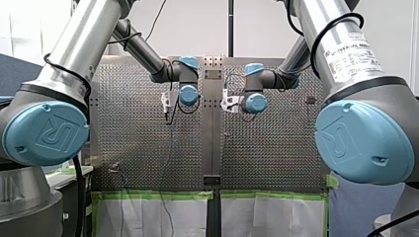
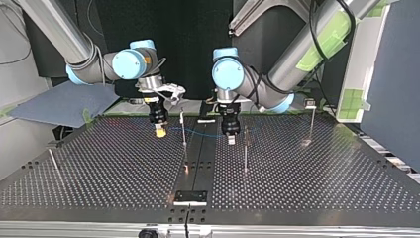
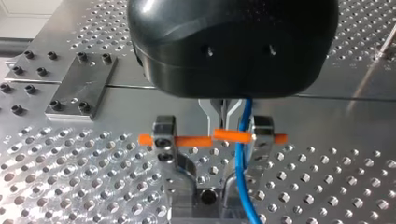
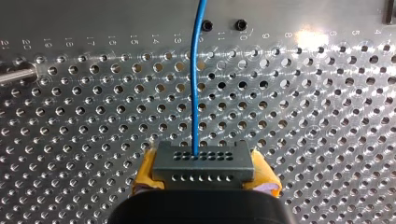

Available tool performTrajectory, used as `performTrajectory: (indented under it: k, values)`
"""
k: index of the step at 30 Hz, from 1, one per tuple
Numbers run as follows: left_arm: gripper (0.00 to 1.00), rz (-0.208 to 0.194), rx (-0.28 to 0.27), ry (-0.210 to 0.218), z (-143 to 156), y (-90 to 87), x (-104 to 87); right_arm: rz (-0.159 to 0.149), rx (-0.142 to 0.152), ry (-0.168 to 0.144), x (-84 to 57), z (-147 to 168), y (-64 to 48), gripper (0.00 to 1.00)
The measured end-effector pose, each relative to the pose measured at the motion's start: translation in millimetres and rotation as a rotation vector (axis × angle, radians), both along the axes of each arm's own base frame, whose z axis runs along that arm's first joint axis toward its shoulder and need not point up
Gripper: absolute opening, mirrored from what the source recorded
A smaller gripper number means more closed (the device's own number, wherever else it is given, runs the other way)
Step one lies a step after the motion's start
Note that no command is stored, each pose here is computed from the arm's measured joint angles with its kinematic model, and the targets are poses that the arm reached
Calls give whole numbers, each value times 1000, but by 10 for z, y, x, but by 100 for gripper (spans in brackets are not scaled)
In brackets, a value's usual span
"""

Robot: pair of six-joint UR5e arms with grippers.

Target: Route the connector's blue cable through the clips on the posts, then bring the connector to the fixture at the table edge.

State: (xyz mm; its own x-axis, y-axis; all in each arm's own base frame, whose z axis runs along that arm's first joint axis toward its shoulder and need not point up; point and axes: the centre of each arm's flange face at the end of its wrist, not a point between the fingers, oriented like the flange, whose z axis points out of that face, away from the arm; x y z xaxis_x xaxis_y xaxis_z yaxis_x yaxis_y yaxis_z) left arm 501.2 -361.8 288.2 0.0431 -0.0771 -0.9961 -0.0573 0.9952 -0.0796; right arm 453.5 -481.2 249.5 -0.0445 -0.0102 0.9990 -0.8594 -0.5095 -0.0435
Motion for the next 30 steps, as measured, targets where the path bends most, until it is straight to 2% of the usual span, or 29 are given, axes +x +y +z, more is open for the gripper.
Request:
performTrajectory:
  k: [8, 14, 23, 30]
  values:
    - [0, -17, 7, 6, -11, -82, -71, 0, 5, 3, 3, -8, 12, 0]
    - [0, -42, 14, 14, -60, -193, -194, -5, 17, 16, -8, -30, 28, 0]
    - [0, -58, 25, 32, -203, -274, -317, -24, 40, 33, -72, -137, 76, 0]
    - [0, -75, 34, 51, -437, -367, -381, -37, 55, 46, -117, -198, 101, 0]
